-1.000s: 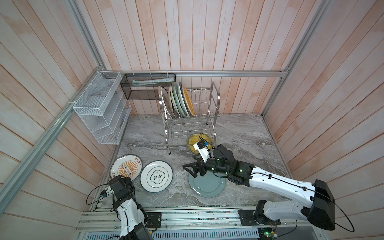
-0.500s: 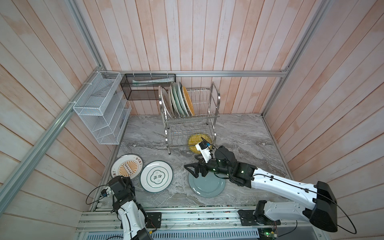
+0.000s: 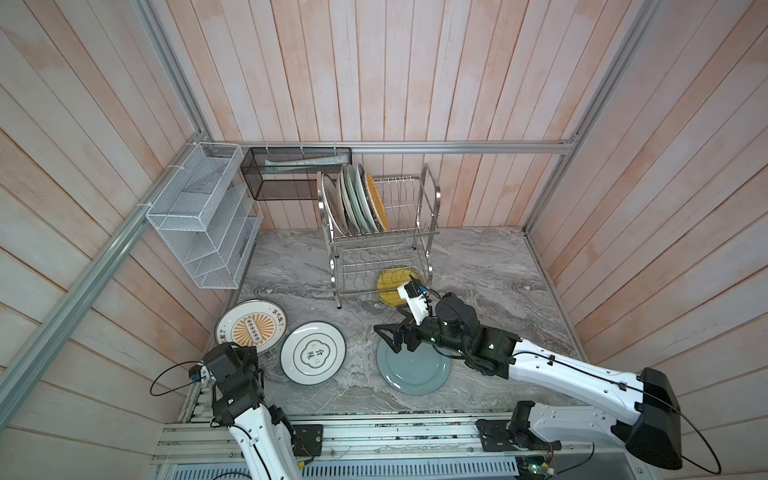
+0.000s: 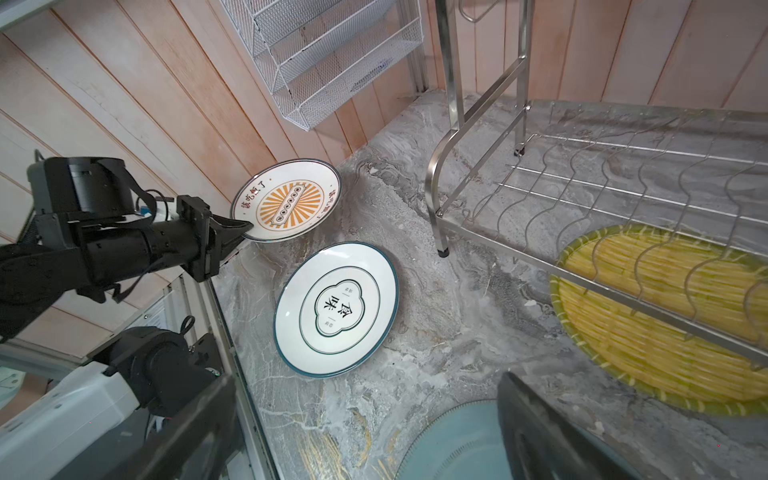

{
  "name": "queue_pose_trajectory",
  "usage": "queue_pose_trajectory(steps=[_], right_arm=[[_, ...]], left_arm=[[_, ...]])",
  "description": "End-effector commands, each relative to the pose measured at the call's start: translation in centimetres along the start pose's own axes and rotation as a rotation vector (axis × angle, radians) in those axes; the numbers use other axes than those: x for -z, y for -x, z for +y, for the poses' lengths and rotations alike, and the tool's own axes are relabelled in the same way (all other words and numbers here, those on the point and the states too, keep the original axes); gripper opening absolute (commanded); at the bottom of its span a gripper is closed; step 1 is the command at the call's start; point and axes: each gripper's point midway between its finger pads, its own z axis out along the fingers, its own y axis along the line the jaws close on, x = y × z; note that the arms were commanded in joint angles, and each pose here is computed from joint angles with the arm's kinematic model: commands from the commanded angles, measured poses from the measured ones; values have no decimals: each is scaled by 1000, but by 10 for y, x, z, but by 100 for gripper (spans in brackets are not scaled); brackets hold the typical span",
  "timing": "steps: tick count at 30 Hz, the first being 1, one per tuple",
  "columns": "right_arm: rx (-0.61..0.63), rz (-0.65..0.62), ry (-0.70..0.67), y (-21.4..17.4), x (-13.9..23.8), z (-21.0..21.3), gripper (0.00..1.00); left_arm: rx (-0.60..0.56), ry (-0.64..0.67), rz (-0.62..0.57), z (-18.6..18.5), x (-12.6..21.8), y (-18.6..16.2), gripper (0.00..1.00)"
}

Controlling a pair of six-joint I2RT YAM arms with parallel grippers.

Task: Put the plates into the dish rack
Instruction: 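Close the left gripper on the orange-sunburst plate rim and tilt it up, then close the right gripper on the raised plate rim beside the left gripper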

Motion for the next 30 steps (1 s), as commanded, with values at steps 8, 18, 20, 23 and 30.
queue_pose_trajectory(steps=[8,18,20,23,30], right_arm=[[371,-167,-19,14,7,-2,98],[776,-128,33,-10,-24,3,98],[849,-129,60,-14,-30,8,98],[910,-175,55,-10,-35,10,98],[1109,-241,24,-5,-57,24,98]], left_arm=[[-67,-130,252,-48,31,-33,0],[-42,-145,398,-75,63,-63,0],[-45,-158,399,-83,71,-67,0],[-63,-132,415,-90,81,-75,0],[-145,-85,502,-108,86,-108,0]])
